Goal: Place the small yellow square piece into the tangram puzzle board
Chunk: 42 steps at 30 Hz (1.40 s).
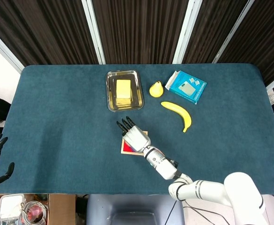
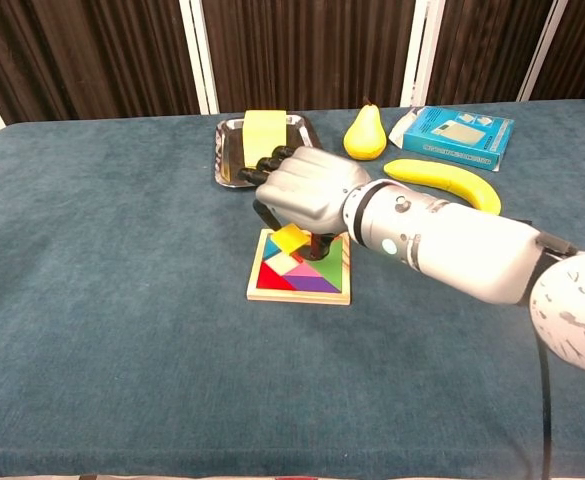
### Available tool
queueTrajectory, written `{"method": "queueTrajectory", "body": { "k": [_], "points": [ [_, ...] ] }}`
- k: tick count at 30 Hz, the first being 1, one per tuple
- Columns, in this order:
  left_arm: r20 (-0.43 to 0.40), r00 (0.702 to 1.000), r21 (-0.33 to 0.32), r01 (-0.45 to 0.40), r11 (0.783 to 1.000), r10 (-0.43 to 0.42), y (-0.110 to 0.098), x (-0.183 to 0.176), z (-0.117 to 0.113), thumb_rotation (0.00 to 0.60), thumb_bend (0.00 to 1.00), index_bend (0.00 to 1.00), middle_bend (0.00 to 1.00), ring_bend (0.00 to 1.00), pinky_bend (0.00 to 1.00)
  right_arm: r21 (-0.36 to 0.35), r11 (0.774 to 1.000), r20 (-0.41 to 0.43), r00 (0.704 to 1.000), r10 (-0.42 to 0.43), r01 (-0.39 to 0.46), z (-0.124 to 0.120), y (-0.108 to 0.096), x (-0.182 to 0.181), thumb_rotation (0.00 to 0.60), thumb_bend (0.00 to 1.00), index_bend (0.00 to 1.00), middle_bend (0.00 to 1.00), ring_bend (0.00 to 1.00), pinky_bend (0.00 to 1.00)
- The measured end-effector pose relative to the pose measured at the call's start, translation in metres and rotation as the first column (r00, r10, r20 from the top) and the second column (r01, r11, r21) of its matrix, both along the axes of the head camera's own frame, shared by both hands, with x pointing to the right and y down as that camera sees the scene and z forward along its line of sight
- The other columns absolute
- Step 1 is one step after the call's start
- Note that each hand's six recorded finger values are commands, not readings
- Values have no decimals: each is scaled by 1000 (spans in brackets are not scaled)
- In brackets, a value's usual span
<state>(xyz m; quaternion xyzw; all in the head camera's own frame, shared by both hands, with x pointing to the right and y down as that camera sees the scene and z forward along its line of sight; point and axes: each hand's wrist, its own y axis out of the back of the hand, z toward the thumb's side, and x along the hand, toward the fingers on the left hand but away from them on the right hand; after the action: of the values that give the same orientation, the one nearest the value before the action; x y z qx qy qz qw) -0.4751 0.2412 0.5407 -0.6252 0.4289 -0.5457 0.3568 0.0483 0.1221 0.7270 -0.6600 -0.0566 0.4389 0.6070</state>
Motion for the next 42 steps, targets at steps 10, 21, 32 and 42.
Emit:
{"method": "queueTrajectory", "body": {
  "k": [10, 21, 32, 42],
  "points": [
    [2, 1000, -1, -2, 1000, 2, 0, 1, 1, 600, 410, 0, 0, 0, 87, -100, 992, 2, 997, 80, -80, 8, 1, 3, 600, 462, 652, 104, 0, 0],
    [1, 1000, -1, -6, 1000, 6, 1, 2, 1, 600, 410, 0, 0, 0, 87, -120, 990, 7, 997, 79, -77, 10, 4, -3, 600, 462, 629, 104, 0, 0],
    [1, 1000, -4, -7, 1000, 7, 0, 2, 1, 600, 410, 0, 0, 0, 87, -104, 992, 0, 998, 66, -66, 11, 3, -5, 600, 462, 611, 104, 0, 0],
    [3, 1000, -10, -9, 1000, 9, 0, 2, 3, 600, 410, 0, 0, 0, 87, -109, 992, -3, 998, 57, -57, 15, 4, -8, 600, 462, 575, 104, 0, 0]
  ]
}}
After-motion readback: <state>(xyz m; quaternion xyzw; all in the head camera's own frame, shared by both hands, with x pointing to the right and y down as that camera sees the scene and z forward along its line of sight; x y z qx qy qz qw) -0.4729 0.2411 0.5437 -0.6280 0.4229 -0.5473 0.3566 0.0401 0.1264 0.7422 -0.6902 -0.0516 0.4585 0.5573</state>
